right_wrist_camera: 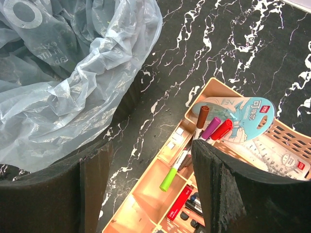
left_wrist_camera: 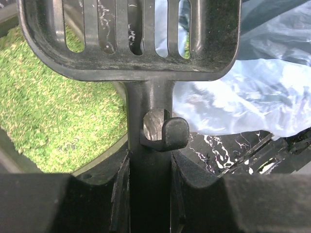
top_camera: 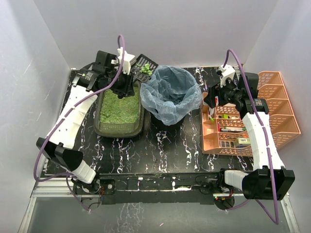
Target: Clean the litter box
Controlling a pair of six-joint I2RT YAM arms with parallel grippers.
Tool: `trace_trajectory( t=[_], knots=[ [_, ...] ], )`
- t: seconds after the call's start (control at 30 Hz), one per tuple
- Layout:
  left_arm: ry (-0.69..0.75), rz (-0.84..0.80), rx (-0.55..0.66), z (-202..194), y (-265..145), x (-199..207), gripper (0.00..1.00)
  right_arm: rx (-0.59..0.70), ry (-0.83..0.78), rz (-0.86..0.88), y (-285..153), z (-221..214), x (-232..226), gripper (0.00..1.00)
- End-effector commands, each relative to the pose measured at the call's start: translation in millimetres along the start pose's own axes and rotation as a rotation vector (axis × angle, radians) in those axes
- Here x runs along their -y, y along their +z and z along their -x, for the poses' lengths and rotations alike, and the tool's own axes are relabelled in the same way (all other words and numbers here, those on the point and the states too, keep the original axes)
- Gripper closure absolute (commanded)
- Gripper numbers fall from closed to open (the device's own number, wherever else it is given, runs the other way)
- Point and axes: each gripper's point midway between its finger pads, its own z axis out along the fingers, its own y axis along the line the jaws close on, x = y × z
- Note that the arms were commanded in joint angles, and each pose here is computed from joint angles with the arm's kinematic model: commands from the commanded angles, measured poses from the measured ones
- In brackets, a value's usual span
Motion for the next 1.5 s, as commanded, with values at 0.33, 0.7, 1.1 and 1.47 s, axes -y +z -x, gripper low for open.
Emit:
trace_trajectory(
  t=[0.33, 0.7, 1.1, 1.47],
  knots=[
    [0.328, 0.153, -0.071, 14, 35, 37, 1.00, 0.039, -0.041, -0.049, -13, 10, 4, 0.28],
    [0.562, 0.415, -0.012, 45, 25, 32, 1.00, 0.044, -0.047, -0.048, -14, 9, 3, 0.28],
    [0.909, 0.745, 0.114, 78, -2, 36, 1.00, 0.044, -0.046, -0.042, -12, 9, 2, 0.28],
    [1.154, 0.985, 0.221, 100, -19, 48, 1.00, 0.043, -0.048, -0.043, -13, 9, 3, 0.28]
  ],
)
